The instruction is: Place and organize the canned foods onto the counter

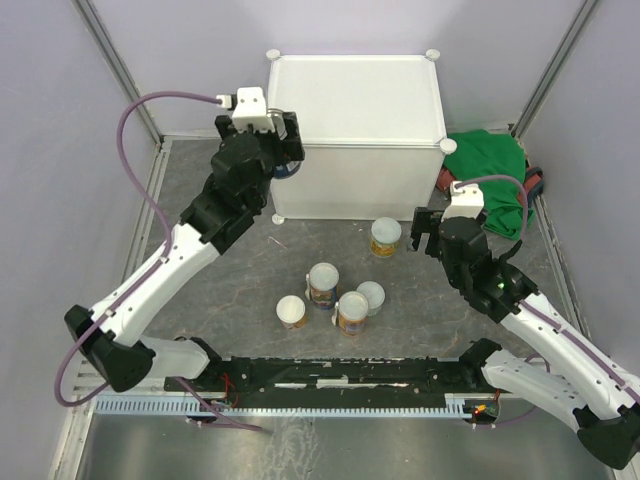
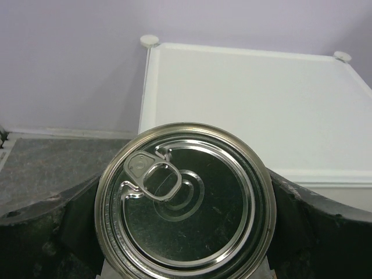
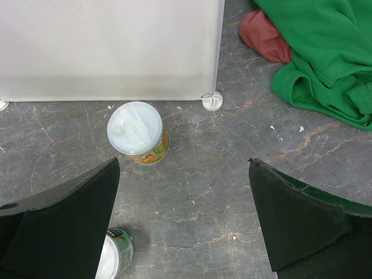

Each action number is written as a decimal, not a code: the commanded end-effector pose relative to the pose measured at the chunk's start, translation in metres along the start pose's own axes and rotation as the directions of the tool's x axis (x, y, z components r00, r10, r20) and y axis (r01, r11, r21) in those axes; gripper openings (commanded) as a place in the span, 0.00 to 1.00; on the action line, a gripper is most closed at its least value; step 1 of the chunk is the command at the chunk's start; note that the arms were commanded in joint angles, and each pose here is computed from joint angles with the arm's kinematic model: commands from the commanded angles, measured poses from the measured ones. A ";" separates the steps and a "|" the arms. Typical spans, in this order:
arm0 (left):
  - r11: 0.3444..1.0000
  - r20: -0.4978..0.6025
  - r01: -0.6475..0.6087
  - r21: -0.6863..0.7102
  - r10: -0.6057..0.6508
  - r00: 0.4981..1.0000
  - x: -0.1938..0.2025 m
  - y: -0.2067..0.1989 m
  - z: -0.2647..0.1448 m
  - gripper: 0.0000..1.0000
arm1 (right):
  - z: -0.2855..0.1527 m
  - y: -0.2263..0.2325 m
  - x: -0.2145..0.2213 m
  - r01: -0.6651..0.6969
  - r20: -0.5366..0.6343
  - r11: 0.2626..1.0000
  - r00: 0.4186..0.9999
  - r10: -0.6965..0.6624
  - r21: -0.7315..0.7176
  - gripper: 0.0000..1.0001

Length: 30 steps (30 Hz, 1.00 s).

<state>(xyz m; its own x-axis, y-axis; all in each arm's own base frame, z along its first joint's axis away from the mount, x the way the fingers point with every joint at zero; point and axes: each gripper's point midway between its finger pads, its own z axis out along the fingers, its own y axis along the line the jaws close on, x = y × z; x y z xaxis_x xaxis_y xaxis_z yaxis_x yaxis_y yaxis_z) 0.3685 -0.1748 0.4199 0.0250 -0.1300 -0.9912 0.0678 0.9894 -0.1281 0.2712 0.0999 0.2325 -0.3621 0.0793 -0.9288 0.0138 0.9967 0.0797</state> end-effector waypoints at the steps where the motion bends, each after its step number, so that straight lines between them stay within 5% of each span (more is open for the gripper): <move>1: 0.997 0.233 0.067 0.034 -0.074 0.970 -0.104 -0.012 0.002 0.03 | -0.006 0.005 -0.026 -0.035 0.054 0.999 0.998 0.036 -0.021 1.00; 14: 0.998 0.258 -0.043 -0.049 0.054 0.965 -0.122 -0.037 0.069 0.03 | 0.000 0.012 -0.026 -0.032 0.055 0.999 0.998 0.034 -0.035 1.00; 30: 0.996 0.266 0.086 -0.017 -0.079 0.961 -0.106 0.005 0.177 0.03 | 0.004 0.022 -0.039 -0.017 0.062 0.998 0.998 0.020 -0.055 1.00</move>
<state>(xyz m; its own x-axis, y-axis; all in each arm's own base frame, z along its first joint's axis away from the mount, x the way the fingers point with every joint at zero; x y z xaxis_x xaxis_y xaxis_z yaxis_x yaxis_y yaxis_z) 0.5554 -0.1727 0.4265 0.0156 -0.0225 -0.9996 -0.0359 0.9991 -0.0230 0.2827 0.1111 0.2377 -0.3669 0.0666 -0.9279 -0.0042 0.9973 0.0732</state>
